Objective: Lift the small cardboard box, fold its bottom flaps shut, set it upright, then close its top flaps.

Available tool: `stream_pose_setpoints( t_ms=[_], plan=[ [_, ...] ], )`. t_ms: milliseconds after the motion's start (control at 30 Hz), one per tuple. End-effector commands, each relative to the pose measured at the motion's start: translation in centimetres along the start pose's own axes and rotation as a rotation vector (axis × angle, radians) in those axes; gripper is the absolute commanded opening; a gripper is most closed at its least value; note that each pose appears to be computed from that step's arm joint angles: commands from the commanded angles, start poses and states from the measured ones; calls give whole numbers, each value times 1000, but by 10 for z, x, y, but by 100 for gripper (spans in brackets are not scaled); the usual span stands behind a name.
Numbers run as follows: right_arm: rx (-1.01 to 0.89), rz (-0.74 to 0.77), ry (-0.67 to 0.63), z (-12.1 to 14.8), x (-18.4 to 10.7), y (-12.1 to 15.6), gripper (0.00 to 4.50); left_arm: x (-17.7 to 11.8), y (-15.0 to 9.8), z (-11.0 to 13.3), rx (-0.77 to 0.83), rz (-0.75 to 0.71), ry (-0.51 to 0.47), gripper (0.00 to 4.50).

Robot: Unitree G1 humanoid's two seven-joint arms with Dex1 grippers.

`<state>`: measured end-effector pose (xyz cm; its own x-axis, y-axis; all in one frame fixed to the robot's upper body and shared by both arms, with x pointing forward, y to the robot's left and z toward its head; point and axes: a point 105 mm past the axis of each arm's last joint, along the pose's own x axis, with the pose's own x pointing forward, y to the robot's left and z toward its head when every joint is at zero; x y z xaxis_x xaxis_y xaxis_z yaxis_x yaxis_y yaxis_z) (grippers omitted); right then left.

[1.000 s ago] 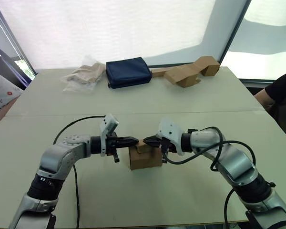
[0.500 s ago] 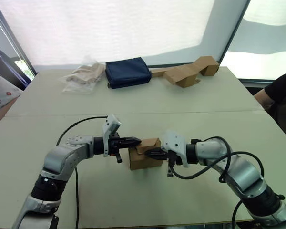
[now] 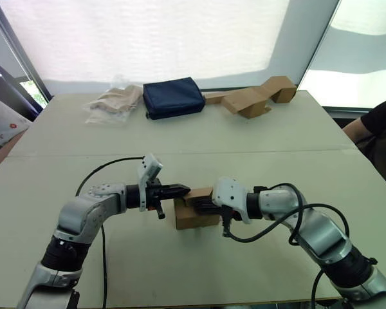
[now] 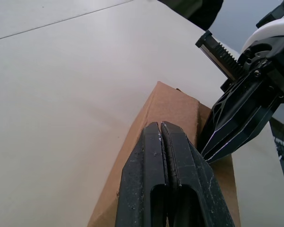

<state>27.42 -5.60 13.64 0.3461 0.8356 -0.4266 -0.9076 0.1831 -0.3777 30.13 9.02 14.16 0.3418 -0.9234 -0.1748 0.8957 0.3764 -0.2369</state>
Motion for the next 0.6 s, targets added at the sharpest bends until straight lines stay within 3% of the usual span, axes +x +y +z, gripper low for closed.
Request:
stream_pose_setpoints(
  t_ms=[33, 600],
  plan=[
    [-29, -20, 8, 1, 1, -4, 0, -2, -6, 8, 31, -15, -24, 3],
    [66, 12, -85, 20, -7, -1, 0, 1, -10, -11, 142, -26, 97, 3]
  ],
)
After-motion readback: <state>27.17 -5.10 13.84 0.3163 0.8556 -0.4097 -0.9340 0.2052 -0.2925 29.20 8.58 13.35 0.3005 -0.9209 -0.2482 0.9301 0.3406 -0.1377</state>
